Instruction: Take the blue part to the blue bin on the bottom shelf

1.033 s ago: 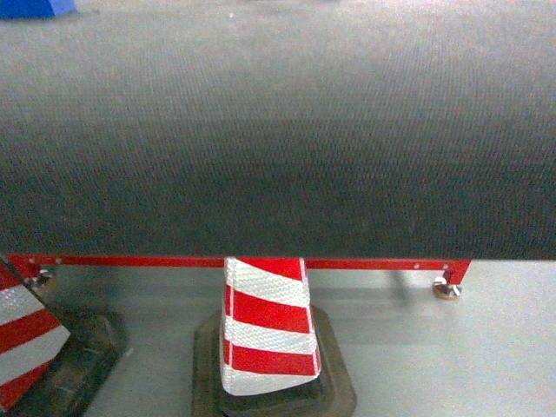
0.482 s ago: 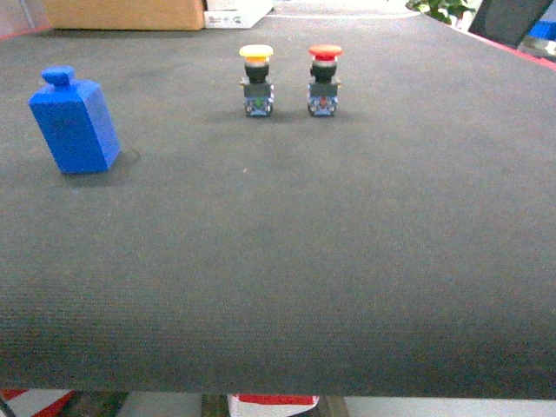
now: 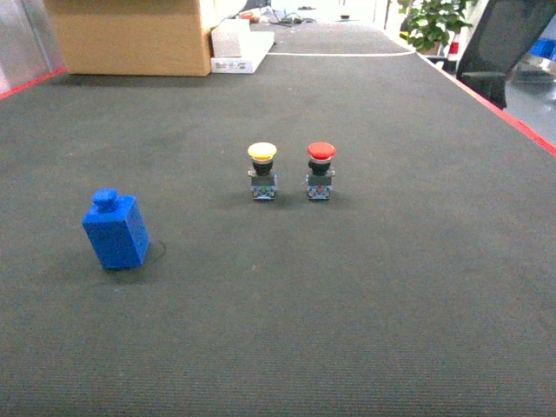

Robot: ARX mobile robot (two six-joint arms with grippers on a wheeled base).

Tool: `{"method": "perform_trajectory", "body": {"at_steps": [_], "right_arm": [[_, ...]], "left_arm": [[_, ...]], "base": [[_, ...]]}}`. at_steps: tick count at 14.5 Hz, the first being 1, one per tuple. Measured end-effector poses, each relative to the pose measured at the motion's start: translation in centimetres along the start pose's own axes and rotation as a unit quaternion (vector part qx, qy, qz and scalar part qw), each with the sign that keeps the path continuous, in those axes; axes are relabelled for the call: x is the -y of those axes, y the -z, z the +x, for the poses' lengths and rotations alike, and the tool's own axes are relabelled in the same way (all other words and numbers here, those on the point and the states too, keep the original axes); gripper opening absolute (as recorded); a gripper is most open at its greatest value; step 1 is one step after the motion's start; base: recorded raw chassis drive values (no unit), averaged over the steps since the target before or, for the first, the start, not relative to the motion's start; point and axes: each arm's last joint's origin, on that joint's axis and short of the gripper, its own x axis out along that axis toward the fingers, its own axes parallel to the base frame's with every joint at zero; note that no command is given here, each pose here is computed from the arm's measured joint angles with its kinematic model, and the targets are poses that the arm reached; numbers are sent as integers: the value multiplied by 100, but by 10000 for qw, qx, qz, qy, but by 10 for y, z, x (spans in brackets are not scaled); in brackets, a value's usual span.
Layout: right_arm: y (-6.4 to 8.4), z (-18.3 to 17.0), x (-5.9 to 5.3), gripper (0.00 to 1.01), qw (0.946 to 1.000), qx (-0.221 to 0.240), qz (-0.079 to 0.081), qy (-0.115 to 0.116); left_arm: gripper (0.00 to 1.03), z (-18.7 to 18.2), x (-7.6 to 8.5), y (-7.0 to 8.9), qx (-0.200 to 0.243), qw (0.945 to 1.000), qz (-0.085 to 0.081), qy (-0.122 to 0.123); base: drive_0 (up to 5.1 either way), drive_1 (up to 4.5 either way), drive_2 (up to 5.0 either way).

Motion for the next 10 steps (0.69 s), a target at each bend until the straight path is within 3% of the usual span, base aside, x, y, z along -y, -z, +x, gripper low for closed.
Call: {"method": "perform_trajectory", "body": {"at_steps": [8,9,10], "right_arm": [[0,0,0,98,10000,-23,-2,0],[0,0,0,98,10000,-23,0,0],[1,0,0,98,10000,-27,0,4]], "left_arm": [[98,0,0,0,-15,10000,0,0],[98,0,0,2,-205,9997,-64,-99],[98,7,4,3,-551,9971,-252,-458]], "base": [[0,0,0],[0,0,0],[0,0,0]]}}
